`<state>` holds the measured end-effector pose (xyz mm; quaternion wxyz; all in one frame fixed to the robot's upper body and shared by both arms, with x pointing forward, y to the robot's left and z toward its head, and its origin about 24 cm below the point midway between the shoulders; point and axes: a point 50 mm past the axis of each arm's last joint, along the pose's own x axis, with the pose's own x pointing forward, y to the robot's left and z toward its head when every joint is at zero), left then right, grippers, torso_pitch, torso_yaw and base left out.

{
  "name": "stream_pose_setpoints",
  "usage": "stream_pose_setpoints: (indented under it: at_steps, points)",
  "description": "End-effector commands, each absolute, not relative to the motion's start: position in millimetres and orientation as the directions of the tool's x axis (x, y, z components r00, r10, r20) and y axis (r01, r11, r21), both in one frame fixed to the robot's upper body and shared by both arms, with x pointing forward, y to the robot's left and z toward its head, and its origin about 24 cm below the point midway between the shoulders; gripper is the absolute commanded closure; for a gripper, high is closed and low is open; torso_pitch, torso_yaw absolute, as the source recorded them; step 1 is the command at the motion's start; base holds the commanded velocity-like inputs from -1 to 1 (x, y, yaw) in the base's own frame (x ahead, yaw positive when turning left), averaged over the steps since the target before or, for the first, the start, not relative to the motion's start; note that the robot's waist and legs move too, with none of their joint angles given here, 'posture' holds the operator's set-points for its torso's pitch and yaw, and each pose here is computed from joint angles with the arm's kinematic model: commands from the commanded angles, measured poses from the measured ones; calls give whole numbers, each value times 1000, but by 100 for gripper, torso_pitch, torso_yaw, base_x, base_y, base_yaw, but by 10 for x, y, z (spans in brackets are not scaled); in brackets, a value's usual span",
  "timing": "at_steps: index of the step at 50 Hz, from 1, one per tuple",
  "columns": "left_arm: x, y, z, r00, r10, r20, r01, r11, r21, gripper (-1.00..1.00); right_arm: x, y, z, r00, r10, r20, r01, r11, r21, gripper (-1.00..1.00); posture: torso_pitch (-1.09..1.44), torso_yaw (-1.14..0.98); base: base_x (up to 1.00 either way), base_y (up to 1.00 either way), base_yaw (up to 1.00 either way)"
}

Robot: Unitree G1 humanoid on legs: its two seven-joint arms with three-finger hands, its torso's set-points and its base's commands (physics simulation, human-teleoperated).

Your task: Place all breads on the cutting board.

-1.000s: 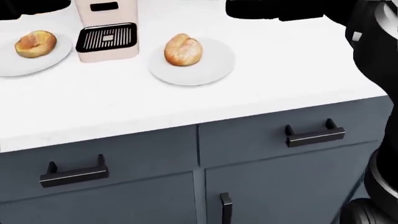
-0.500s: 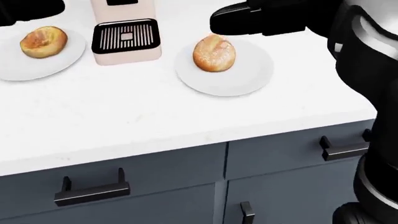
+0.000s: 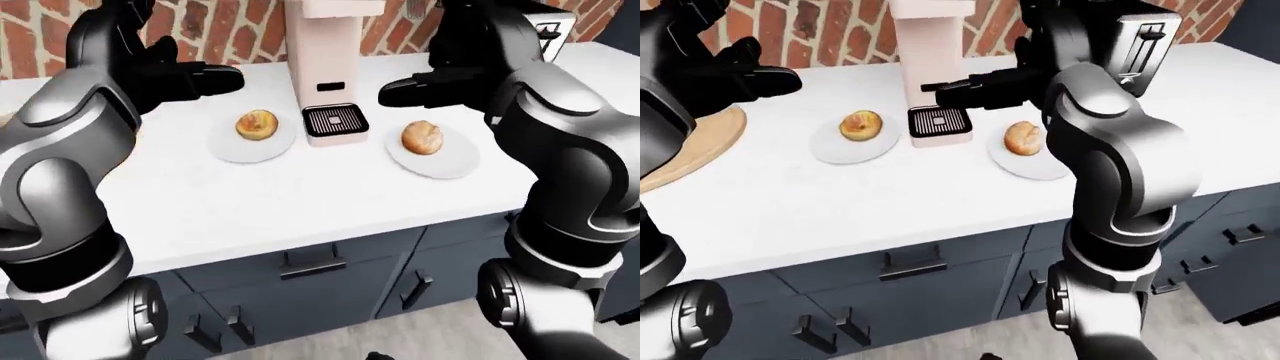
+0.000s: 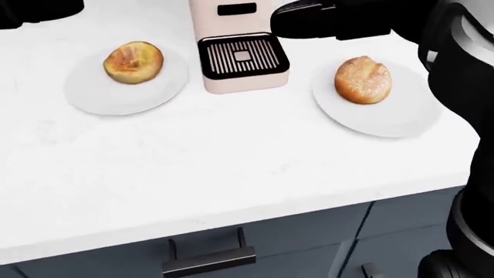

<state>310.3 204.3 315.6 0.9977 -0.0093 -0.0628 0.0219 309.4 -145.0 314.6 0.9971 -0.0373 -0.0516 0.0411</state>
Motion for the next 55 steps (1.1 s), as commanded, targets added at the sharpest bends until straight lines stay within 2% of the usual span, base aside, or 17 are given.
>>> stream_pose_setpoints:
  at_steps: [1,25,39,44,55]
  points:
    - [3024,2030,3338,976,37,215,-33,999,-23,-100,3011,-1480,3345,976,69,208,-55,996,-73,-100,0,0,12,3,0]
    - [2986,2068,3331,975,44,217,-39,999,-28,-100,3034,-1490,3327,979,46,201,-32,997,-72,-100,0,0,1,-9,0]
    - [2981,2088,3309,976,47,213,-43,999,-26,-100,2992,-1514,3304,976,43,213,-7,986,-169,-100,0,0,0,0,0]
    - [2990,2078,3318,976,46,214,-41,999,-29,-100,2983,-1598,3262,979,14,205,41,964,-263,-100,0,0,0,0,0]
    - [2983,2076,3320,975,47,215,-42,999,-29,-100,2764,-1727,3150,986,10,168,47,941,-335,-100,0,0,0,0,0]
